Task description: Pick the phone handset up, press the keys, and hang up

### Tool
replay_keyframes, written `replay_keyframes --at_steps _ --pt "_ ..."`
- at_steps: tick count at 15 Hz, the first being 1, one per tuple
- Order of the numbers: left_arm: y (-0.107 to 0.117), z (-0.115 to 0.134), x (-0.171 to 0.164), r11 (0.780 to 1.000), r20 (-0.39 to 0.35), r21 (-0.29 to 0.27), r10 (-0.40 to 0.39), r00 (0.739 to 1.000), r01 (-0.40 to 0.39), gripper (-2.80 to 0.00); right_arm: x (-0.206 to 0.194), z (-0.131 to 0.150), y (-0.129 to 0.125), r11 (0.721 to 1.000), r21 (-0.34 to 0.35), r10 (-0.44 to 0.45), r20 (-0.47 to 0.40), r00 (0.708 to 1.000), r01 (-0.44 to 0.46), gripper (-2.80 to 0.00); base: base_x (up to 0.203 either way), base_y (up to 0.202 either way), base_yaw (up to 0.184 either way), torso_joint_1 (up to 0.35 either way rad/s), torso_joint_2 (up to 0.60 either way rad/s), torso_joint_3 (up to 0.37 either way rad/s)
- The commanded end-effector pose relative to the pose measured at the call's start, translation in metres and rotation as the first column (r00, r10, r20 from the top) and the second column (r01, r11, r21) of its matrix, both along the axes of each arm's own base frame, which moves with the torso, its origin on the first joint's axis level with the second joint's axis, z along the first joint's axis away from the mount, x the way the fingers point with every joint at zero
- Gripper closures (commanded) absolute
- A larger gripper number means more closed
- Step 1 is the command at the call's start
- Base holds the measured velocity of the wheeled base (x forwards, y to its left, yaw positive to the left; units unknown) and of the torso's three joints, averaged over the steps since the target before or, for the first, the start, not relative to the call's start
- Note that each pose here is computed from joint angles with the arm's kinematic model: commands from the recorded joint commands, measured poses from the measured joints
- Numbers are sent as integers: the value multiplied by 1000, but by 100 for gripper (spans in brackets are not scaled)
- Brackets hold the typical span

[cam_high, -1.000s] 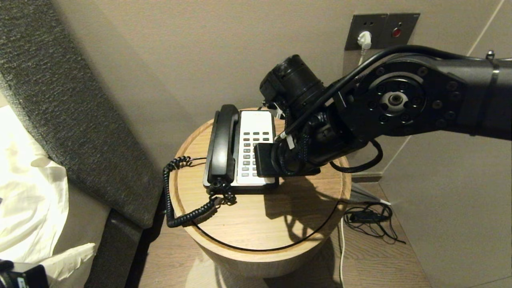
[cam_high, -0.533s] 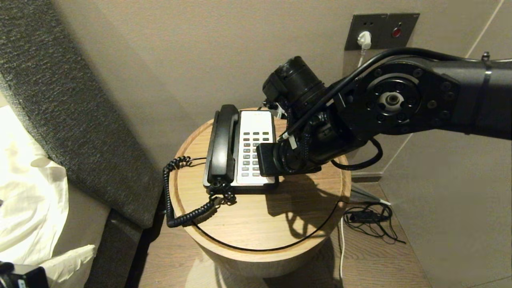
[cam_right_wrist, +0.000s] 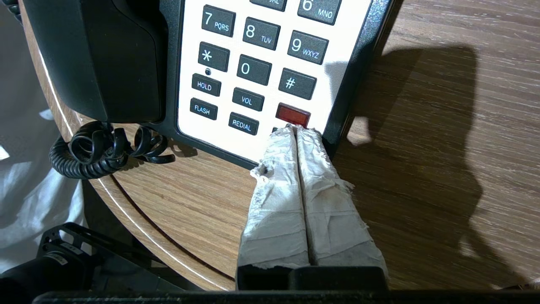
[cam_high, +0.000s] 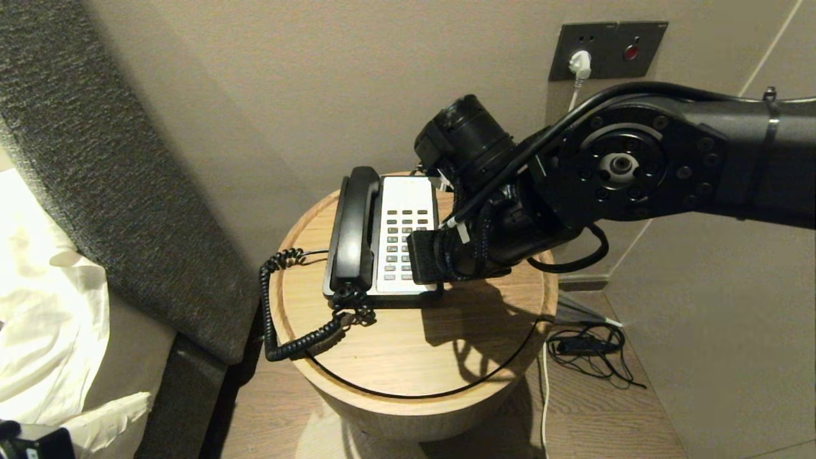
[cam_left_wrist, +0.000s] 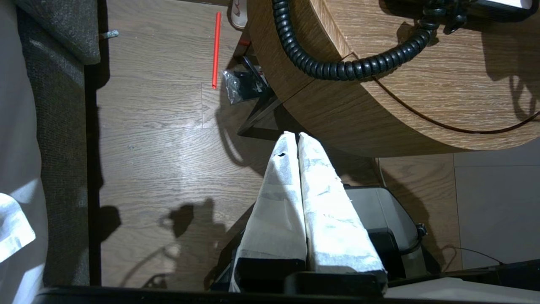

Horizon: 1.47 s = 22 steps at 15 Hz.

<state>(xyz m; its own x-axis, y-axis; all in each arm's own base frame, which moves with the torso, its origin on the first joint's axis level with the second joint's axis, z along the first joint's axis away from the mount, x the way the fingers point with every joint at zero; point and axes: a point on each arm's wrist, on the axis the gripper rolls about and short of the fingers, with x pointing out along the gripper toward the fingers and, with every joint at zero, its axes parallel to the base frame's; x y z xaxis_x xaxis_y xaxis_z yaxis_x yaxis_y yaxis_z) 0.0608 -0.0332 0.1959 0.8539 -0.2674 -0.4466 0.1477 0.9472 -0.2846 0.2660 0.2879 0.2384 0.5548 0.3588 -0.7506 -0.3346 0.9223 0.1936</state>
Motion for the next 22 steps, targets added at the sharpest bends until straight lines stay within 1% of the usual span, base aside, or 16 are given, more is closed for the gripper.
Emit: replay_keyframes --at_steps 1,3,6,8,10,11,13,15,16,17,18,19,20,21,22 --pt "0 -1 -1 1000 -1 0 4 1000 -4 0 -1 3 -2 1000 6 -3 3 1000 3 0 0 0 0 0 0 0" --pt "0 0 0 1000 3 -3 4 1000 -4 0 -10 22 -11 999 37 -4 32 999 3 0 0 0 0 0 0 0" --pt "2 -4 -3 1000 -1 -1 3 1000 -3 0 -37 62 -41 996 86 -20 67 998 14 0 0 0 0 0 0 0" --pt "5 -12 -7 1000 -11 8 4 1000 -4 0 -55 83 -61 990 131 -63 88 994 51 0 0 0 0 0 0 0" --pt "8 -16 -12 1000 -1 4 15 1000 -15 0 -76 102 -85 983 166 -100 91 991 84 0 0 0 0 0 0 0" --pt "9 -12 -11 999 10 0 37 999 -38 0 -87 111 -97 975 190 -131 87 988 112 0 0 0 0 0 0 0" --pt "15 2 -11 992 69 -19 127 989 -126 0 -118 128 -132 942 269 -221 54 974 199 0 0 0 0 0 0 0" --pt "26 5 -27 980 142 -49 196 970 -191 0 -148 135 -170 918 313 -271 45 962 244 0 0 0 0 0 0 0" --pt "31 4 -38 970 181 -60 241 953 -234 0 -162 135 -193 900 331 -314 43 948 283 0 0 0 0 0 0 0" --pt "37 3 -49 958 213 -63 287 934 -280 0 -174 133 -215 873 349 -378 41 925 342 0 0 0 0 0 0 0" --pt "41 0 -59 945 234 -61 327 916 -321 0 -186 129 -234 840 365 -443 37 896 401 0 0 0 0 0 0 0" --pt "45 -3 -69 928 254 -62 371 894 -367 0 -200 124 -250 801 391 -504 29 863 454 0 0 0 0 0 0 0" --pt "47 -5 -74 905 258 -57 421 870 -421 0 -211 122 -261 762 416 -555 22 832 497 0 0 0 0 0 0 0" --pt "47 -7 -80 875 258 -50 478 840 -482 0 -224 119 -272 718 444 -605 20 796 536 0 0 0 0 0 0 0" --pt "47 -10 -87 846 262 -49 523 811 -530 0 -237 115 -280 690 464 -633 16 774 555 0 0 0 0 0 0 0"
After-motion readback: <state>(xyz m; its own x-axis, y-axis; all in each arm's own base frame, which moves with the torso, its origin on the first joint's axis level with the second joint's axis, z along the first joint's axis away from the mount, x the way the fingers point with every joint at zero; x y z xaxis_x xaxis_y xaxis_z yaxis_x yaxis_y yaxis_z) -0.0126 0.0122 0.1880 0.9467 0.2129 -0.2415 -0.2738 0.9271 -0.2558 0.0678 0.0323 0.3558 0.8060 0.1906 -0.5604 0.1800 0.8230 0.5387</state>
